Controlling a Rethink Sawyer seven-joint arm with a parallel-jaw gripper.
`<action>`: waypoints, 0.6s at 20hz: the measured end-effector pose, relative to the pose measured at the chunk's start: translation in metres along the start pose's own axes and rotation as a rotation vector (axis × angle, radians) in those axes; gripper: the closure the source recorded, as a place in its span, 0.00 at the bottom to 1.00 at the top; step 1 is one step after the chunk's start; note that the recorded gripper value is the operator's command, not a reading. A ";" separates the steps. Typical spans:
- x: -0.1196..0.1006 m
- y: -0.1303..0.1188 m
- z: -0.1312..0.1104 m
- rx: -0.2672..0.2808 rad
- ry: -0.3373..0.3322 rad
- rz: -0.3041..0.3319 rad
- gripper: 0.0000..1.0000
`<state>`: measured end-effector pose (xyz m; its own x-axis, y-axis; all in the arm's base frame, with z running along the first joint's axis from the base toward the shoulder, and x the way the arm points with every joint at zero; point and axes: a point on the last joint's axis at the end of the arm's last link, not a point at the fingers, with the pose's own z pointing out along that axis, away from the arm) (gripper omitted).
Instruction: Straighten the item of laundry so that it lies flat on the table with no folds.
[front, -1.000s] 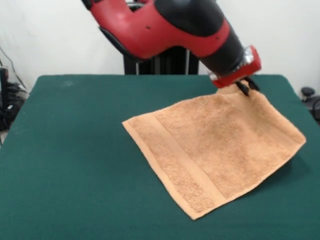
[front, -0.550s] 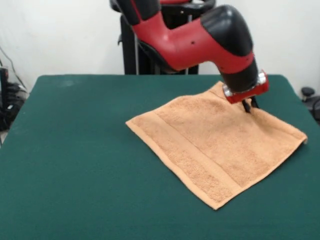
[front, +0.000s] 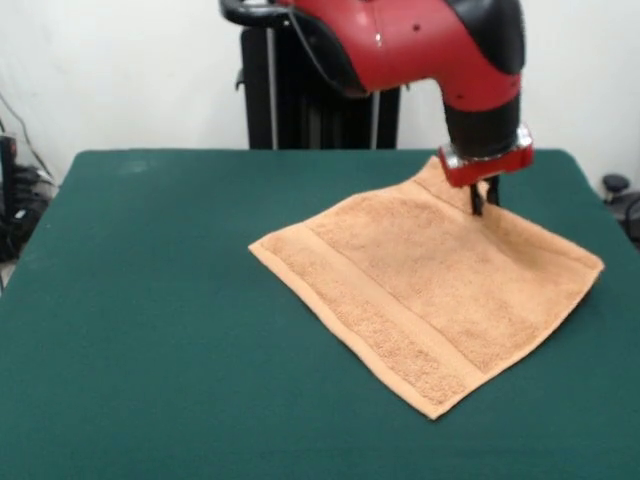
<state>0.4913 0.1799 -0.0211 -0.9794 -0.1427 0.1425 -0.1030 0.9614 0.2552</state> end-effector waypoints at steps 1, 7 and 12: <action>0.001 -0.002 -0.004 0.027 -0.005 -0.005 1.00; 0.008 -0.017 -0.015 0.121 -0.013 -0.008 1.00; 0.013 -0.030 -0.022 0.170 -0.013 0.006 0.00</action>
<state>0.4855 0.1442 -0.0058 -0.9822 -0.1346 0.1308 -0.1236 0.9883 0.0889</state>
